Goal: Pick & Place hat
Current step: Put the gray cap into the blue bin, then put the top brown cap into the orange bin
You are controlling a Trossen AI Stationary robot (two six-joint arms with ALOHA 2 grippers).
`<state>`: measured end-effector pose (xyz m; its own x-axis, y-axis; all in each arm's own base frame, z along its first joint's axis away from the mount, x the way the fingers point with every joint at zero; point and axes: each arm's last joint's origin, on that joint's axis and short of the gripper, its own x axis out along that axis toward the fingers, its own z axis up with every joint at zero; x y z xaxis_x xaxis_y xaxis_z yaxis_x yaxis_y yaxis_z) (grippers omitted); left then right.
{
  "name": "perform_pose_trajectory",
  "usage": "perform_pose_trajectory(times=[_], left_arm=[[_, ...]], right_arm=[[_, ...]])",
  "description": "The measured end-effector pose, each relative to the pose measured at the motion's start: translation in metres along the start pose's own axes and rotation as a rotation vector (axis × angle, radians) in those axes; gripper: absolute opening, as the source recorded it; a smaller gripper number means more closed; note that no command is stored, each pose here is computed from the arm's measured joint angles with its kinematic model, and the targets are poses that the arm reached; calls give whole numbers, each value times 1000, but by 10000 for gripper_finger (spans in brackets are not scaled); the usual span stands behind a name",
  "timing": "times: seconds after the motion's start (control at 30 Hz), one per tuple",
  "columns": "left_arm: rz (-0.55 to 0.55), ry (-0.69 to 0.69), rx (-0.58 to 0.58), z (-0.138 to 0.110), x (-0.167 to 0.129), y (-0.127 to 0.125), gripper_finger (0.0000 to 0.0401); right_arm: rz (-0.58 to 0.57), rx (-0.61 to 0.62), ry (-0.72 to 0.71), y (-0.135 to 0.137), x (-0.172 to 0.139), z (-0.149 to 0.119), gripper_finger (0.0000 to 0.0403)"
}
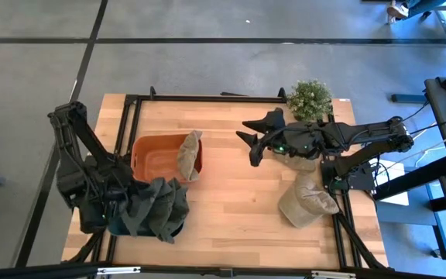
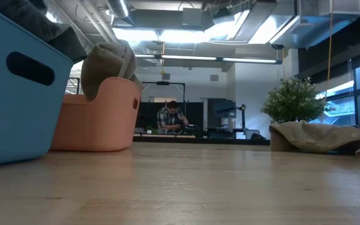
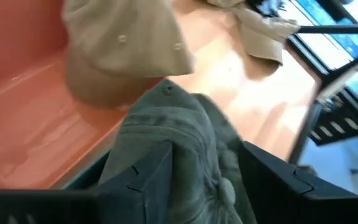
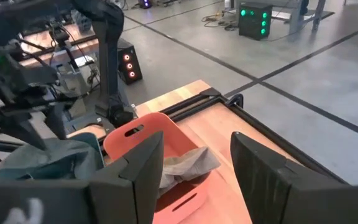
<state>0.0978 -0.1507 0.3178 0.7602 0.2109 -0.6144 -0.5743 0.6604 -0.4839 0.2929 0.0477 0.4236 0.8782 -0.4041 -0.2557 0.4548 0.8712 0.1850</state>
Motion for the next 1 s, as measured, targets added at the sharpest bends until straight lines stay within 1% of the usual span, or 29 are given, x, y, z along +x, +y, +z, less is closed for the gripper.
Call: perform_pose_trajectory(times=[0.07, 0.13, 0.23, 0.3, 0.4, 0.47, 0.57, 0.63, 0.7, 0.77, 0.87, 1.0], left_arm=[[-30, 30, -3, 4, -4, -7, 183], [-70, 56, -32, 7, -7, -16, 186], [-143, 65, -56, 11, -10, -27, 186], [-186, 39, -47, 14, -12, -34, 186], [-234, -52, -44, 23, -14, -43, 185], [-244, -65, -20, 29, -15, -48, 186], [-269, -16, 60, 37, -13, -55, 187], [-272, -12, 105, 43, -9, -59, 186], [-271, -31, 123, 50, -4, -62, 185], [-252, -35, 159, 57, 3, -62, 186], [-222, -26, 208, 66, 13, -61, 187], [-171, -71, 261, 79, 24, -59, 185]], right_arm=[[-3, -6, 5, 0, 0, -1, 187], [-5, -11, 11, -1, 0, -1, 187], [-6, -34, 16, -1, 0, -2, 187], [-9, -47, 24, -1, 0, -3, 187], [-13, -54, 34, -2, 0, -4, 187], [-14, -57, 38, -2, 0, -4, 187], [-15, -58, 39, -2, 0, -4, 187], [-15, -60, 41, -2, 0, -5, 187], [-19, -70, 54, -2, 0, -6, 187], [-13, -79, 89, -3, -1, -9, 187], [11, -55, 198, -6, -8, -18, 187], [-52, 24, 343, -14, -25, -31, 187]])
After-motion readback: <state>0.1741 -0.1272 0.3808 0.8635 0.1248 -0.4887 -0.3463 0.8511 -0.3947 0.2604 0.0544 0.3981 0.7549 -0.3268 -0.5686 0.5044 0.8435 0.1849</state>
